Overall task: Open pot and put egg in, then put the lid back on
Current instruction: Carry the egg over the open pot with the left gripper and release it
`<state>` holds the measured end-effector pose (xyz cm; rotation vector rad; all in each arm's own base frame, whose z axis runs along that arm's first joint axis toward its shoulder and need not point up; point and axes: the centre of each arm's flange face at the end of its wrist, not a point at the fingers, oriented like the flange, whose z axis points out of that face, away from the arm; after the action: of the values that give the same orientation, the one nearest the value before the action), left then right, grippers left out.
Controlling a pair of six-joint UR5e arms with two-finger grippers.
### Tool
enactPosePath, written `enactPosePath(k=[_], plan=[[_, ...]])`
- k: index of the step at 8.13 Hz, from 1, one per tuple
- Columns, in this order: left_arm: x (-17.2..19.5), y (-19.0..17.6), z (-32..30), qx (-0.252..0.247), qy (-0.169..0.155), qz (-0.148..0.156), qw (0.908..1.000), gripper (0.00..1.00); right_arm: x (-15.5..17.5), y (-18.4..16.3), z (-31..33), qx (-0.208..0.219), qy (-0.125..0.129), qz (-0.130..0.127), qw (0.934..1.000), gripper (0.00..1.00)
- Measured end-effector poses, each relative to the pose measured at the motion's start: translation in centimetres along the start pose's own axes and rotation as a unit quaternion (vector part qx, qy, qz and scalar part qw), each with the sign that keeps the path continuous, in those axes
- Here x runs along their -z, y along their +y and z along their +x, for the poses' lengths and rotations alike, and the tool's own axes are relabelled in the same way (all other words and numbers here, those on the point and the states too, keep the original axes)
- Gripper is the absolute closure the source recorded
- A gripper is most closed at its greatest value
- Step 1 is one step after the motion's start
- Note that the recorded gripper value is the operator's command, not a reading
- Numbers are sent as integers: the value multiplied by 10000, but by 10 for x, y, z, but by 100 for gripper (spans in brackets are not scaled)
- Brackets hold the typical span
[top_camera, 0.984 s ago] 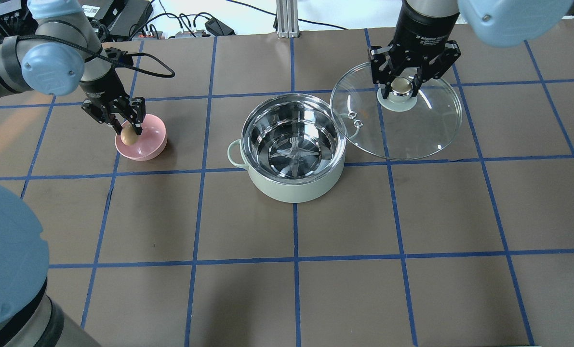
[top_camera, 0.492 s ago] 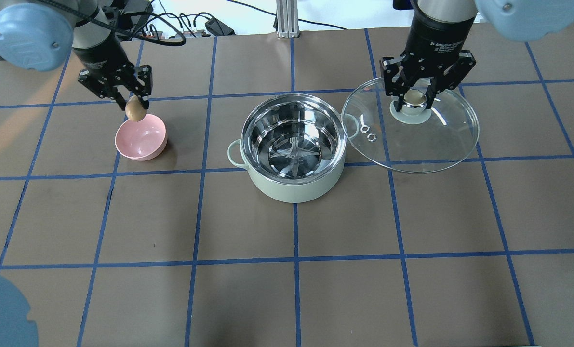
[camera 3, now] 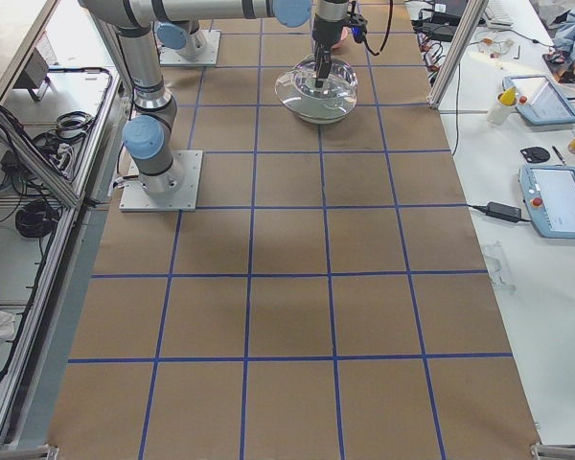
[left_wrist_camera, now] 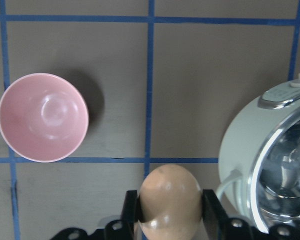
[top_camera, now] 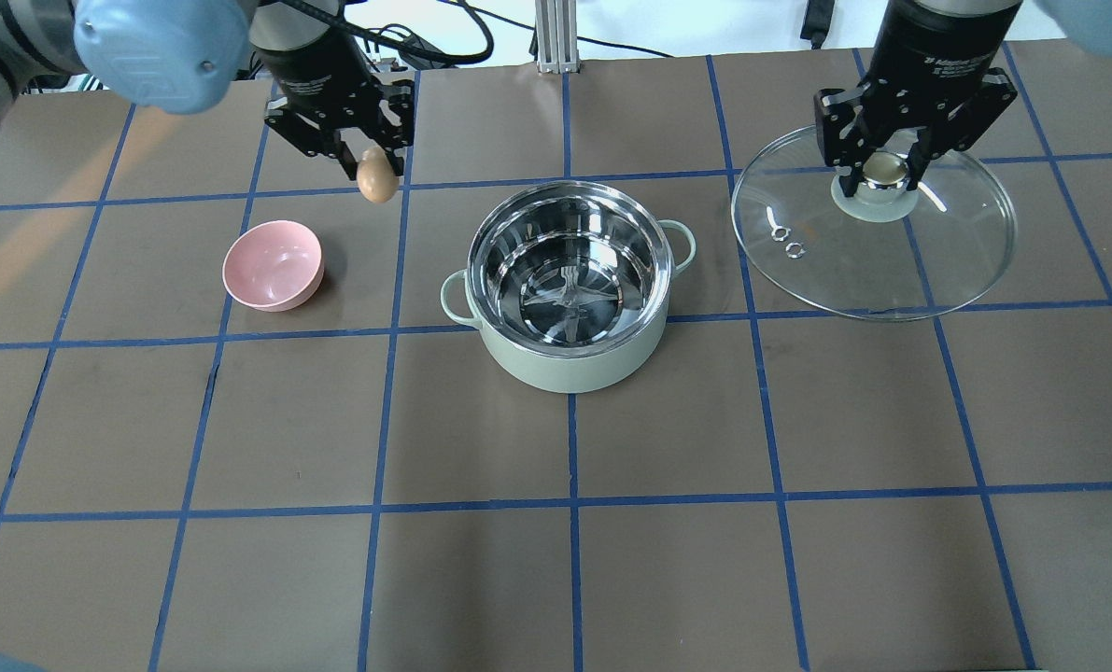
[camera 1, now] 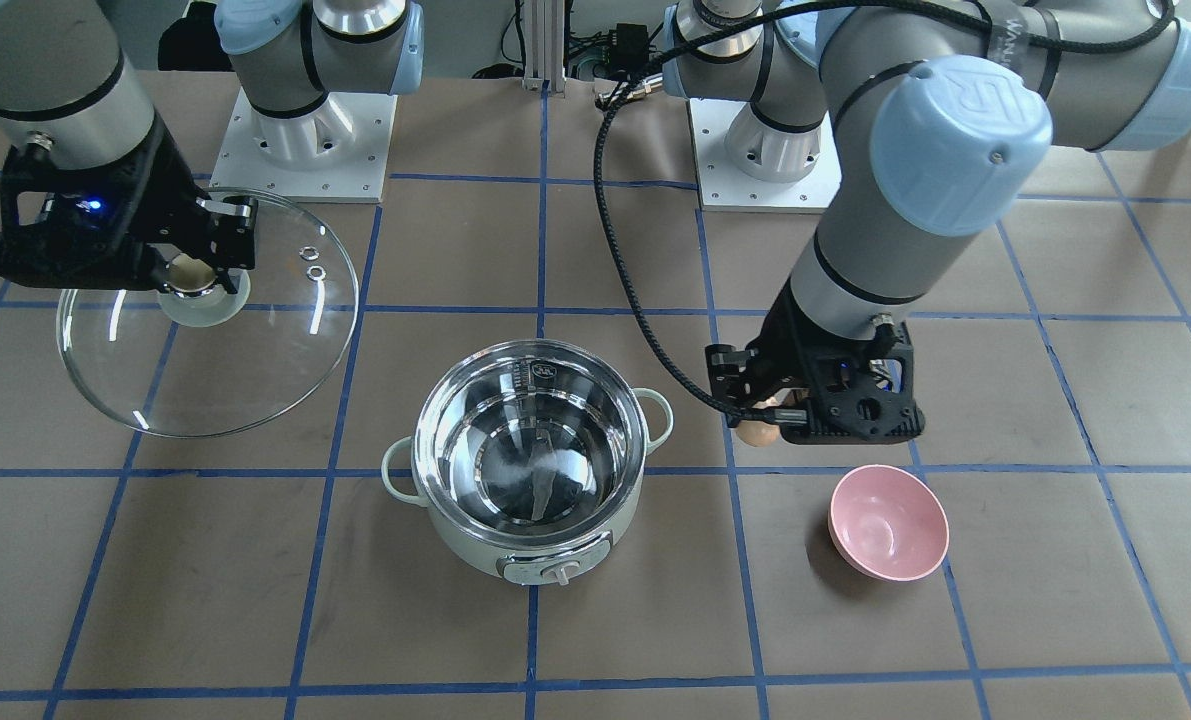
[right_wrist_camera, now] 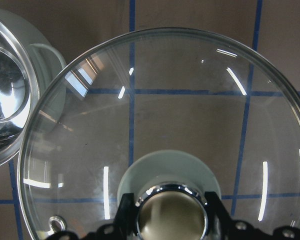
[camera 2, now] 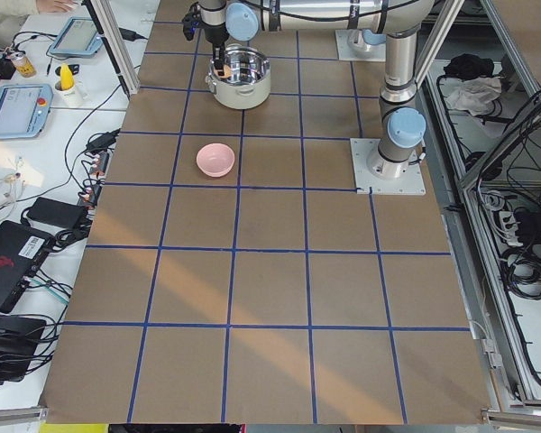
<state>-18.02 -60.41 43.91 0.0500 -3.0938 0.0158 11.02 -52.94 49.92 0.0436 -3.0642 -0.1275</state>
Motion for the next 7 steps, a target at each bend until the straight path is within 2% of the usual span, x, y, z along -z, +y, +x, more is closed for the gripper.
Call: enactPosePath(k=[3,5,7], plan=[[-11,20,78,-139,299,22,9995,100,4,4,24,-72,-129,2,9999,85],[-23,27,108,-179,501,-35,9986,100,5,7,27,-66,-242,-55,9997,85],[-52,21,132,-265,576,13,9980,100,6,7,30,101,-190,-27,9998,85]])
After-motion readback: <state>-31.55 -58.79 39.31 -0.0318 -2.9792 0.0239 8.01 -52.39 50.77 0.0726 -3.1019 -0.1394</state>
